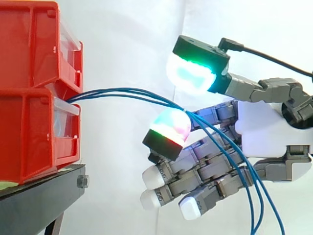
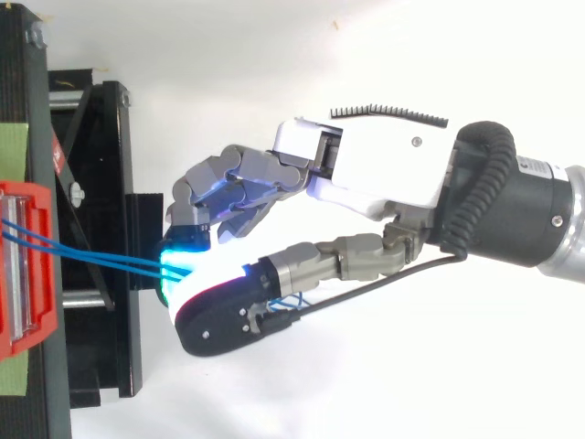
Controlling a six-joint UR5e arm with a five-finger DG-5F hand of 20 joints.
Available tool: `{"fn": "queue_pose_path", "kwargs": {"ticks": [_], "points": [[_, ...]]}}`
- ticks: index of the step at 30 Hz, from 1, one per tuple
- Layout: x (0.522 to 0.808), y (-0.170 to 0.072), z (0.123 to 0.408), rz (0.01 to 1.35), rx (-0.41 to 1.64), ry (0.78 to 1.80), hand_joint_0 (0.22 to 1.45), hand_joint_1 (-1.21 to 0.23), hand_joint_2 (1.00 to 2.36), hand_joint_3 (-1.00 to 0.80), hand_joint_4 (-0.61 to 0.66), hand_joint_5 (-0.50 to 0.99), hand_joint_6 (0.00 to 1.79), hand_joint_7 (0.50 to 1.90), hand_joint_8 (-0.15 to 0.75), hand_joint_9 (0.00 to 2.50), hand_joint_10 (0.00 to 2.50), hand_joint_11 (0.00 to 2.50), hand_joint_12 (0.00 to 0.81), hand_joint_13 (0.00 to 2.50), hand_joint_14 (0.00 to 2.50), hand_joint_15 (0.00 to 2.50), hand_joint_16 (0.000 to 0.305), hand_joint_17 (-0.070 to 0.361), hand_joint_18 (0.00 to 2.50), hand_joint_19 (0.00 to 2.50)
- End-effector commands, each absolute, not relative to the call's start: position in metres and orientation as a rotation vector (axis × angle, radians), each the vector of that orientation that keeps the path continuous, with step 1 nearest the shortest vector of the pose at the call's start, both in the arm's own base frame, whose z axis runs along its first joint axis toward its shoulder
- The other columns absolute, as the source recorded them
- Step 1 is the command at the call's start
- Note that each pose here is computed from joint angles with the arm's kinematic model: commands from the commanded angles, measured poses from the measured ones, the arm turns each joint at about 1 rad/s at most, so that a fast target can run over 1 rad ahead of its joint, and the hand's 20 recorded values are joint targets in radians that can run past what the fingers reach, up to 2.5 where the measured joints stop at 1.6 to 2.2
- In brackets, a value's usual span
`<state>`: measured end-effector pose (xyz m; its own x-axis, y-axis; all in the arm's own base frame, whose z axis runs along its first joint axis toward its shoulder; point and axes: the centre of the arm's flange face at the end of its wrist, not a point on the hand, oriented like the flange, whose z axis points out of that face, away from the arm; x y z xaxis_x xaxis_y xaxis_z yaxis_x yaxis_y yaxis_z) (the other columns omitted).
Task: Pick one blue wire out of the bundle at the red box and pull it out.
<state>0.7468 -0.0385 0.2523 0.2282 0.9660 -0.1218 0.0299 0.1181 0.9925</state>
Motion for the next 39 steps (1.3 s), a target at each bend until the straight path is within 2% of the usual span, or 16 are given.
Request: {"fn": "queue_pose_path", "kwargs": {"ticks": [1, 3, 7, 11, 14, 19, 24, 27, 28, 30, 32, 35, 39], "points": [[0.7473, -0.0385, 0.2531, 0.944, 1.23, 1.101, 0.57, -0.55, 1.01, -0.31, 0.22, -0.18, 0.82, 1.14, 0.37, 0.66, 0.01, 0.46, 0.463, 0.46, 0.01, 0.21, 0.064, 0.144, 0.62, 0.44], [0.7477, -0.0383, 0.2543, 0.945, 1.23, 1.102, 0.58, -0.67, 1.02, -0.21, 0.24, -0.19, 0.85, 1.13, 0.372, 0.66, 0.01, 0.48, 0.463, 0.48, 0.01, 0.21, 0.064, 0.143, 0.64, 0.43], [0.7477, -0.0383, 0.2543, 0.945, 1.23, 1.102, 0.62, -0.79, 1.02, -0.16, 0.23, -0.2, 0.87, 1.11, 0.37, 0.66, 0.01, 0.5, 0.461, 0.49, 0.01, 0.2, 0.063, 0.142, 0.66, 0.4], [0.7477, -0.0383, 0.2543, 0.948, 1.232, 1.1, 0.69, -0.9, 1.02, -0.23, 0.22, -0.21, 0.88, 1.05, 0.36, 0.63, 0.01, 0.5, 0.458, 0.49, 0.01, 0.18, 0.063, 0.142, 0.68, 0.35], [0.7477, -0.0383, 0.2543, 0.948, 1.232, 1.1, 0.75, -0.93, 1.01, -0.3, 0.24, -0.21, 0.89, 1.06, 0.352, 0.61, 0.01, 0.49, 0.458, 0.48, 0.01, 0.16, 0.063, 0.142, 0.68, 0.32], [0.7477, -0.0383, 0.2543, 0.948, 1.232, 1.1, 0.79, -0.97, 1.0, -0.49, 0.21, -0.23, 0.9, 1.03, 0.329, 0.53, 0.01, 0.48, 0.446, 0.45, 0.0, 0.13, 0.063, 0.142, 0.68, 0.24], [0.7476, -0.0406, 0.2543, 0.946, 1.234, 1.097, 0.77, -0.97, 1.0, -0.5, 0.19, -0.23, 0.89, 1.02, 0.318, 0.48, 0.01, 0.44, 0.443, 0.42, 0.0, 0.11, 0.063, 0.141, 0.68, 0.23], [0.7476, -0.0407, 0.2543, 0.945, 1.235, 1.096, 0.71, -0.93, 1.0, -0.5, 0.2, -0.22, 0.87, 1.03, 0.318, 0.48, 0.01, 0.41, 0.445, 0.39, 0.0, 0.1, 0.063, 0.141, 0.65, 0.25], [0.7475, -0.0419, 0.2543, 0.944, 1.236, 1.095, 0.63, -0.86, 1.0, -0.5, 0.21, -0.21, 0.85, 1.07, 0.317, 0.46, 0.01, 0.39, 0.443, 0.36, 0.0, 0.12, 0.063, 0.142, 0.6, 0.29], [0.7475, -0.0419, 0.2543, 0.944, 1.236, 1.095, 0.57, -0.83, 1.0, -0.5, 0.22, -0.21, 0.84, 1.03, 0.321, 0.46, 0.01, 0.38, 0.453, 0.35, 0.0, 0.13, 0.065, 0.145, 0.57, 0.34], [0.7475, -0.0419, 0.2543, 0.944, 1.236, 1.095, 0.48, -0.65, 1.0, -0.5, 0.24, -0.18, 0.78, 1.07, 0.357, 0.5, 0.01, 0.36, 0.477, 0.36, 0.01, 0.15, 0.07, 0.156, 0.56, 0.37], [0.7475, -0.043, 0.2543, 0.943, 1.236, 1.094, 0.46, -0.5, 1.0, -0.5, 0.25, -0.15, 0.72, 1.14, 0.378, 0.56, 0.01, 0.36, 0.49, 0.36, 0.01, 0.17, 0.072, 0.162, 0.56, 0.41], [0.7475, -0.043, 0.2543, 0.943, 1.236, 1.094, 0.49, -0.48, 1.0, -0.47, 0.25, -0.14, 0.7, 1.19, 0.375, 0.6, 0.01, 0.38, 0.475, 0.38, 0.01, 0.17, 0.069, 0.155, 0.54, 0.43]]}}
